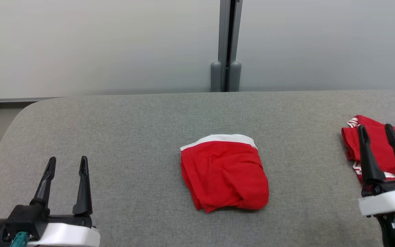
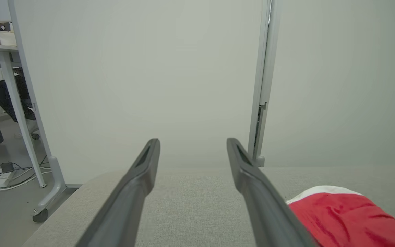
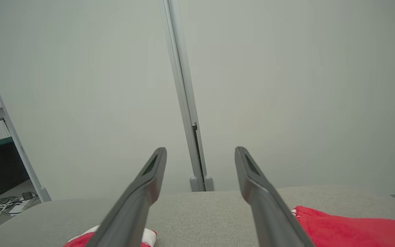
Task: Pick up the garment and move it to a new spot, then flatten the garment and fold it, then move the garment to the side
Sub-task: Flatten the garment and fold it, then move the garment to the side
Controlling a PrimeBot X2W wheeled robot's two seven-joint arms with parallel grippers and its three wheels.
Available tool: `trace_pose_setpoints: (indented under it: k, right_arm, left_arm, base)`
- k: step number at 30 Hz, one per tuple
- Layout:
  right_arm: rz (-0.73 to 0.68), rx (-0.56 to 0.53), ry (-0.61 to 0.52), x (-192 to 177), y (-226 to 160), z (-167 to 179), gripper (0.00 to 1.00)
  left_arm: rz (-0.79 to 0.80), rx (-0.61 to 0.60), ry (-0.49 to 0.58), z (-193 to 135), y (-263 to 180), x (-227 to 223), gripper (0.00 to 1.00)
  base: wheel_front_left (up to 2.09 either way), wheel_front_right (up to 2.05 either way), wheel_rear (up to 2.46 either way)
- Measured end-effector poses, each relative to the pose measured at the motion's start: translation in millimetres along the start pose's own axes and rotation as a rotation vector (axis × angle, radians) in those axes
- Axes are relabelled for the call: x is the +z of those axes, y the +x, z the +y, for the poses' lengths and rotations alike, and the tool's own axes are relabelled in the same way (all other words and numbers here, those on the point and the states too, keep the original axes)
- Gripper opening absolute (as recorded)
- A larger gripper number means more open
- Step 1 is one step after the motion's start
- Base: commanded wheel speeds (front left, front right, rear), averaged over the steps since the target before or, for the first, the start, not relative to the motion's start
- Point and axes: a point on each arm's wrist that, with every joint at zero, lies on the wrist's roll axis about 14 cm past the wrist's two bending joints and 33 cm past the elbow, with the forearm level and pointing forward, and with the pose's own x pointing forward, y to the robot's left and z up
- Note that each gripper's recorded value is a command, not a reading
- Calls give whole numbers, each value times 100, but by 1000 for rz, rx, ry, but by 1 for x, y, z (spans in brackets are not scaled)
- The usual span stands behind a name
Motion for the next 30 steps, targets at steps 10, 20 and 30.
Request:
trace_pose_setpoints:
  k: [10,20,30]
  right_arm:
    - [48,-77,-56,-25,-29,-1,100]
    - [101,-56,-60,-43,-29,9,100]
    - [127,-51,-54,-52,-29,9,100]
  left_arm:
    - [42,-1,18,-5,-12,-19,100]
    - [42,-8,34,-5,-13,-22,100]
    - [44,-13,32,-6,-15,-24,100]
  base:
    - [0,0,0]
    - [0,0,0]
    - [0,0,0]
